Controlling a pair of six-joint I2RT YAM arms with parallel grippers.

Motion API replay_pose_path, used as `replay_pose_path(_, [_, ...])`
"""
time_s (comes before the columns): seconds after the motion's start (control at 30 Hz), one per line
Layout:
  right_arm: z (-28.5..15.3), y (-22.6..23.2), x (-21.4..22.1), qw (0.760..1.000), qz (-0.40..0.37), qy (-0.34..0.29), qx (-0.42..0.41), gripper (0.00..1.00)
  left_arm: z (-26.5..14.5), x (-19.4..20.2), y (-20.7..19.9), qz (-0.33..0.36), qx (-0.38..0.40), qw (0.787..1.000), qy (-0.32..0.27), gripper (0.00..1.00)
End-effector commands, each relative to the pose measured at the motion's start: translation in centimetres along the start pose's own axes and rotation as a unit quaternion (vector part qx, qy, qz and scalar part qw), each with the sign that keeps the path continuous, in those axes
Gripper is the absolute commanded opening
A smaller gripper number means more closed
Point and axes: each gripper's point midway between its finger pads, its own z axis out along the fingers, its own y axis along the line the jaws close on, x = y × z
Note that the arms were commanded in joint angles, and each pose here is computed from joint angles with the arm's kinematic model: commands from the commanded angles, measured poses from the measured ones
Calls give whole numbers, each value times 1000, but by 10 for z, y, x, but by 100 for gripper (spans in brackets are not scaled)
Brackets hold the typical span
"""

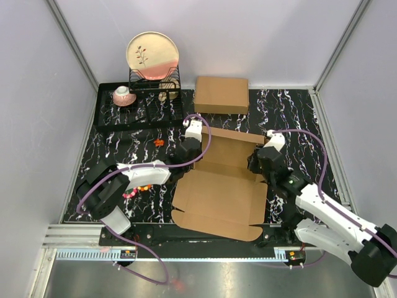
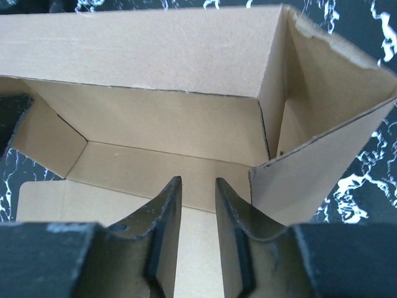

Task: Fold the paper box

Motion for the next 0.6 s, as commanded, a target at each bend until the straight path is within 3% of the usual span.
replay_pose_path(0.0, [-26, 18, -46, 997, 13, -62, -46, 42, -4, 13, -2, 4, 4, 1000, 22, 0])
replay_pose_path(0.03, [-37, 20, -58, 995, 19, -82, -58, 50, -4, 13, -1, 5, 2, 1000, 23, 0])
replay_pose_path(0.13, [-62, 19, -88, 990, 22, -124, -64, 57, -4, 15, 1, 7, -2, 1000, 25, 0])
replay_pose_path(0.33, [-89, -18, -131, 980, 37, -191, 35, 54, -4, 19, 2, 2, -6, 1000, 30, 0])
replay_pose_path(0.43, [-81, -49, -126, 971, 38, -185, 143, 33, -4, 20, 2, -2, -7, 999, 31, 0])
replay_pose_path(0.47, [-78, -55, -121, 970, 32, -176, 164, 21, -4, 20, 3, -3, -8, 1000, 31, 0])
replay_pose_path(0.57, [-62, -64, -106, 967, 38, -158, 195, 8, -5, 20, 4, -5, -9, 1000, 29, 0])
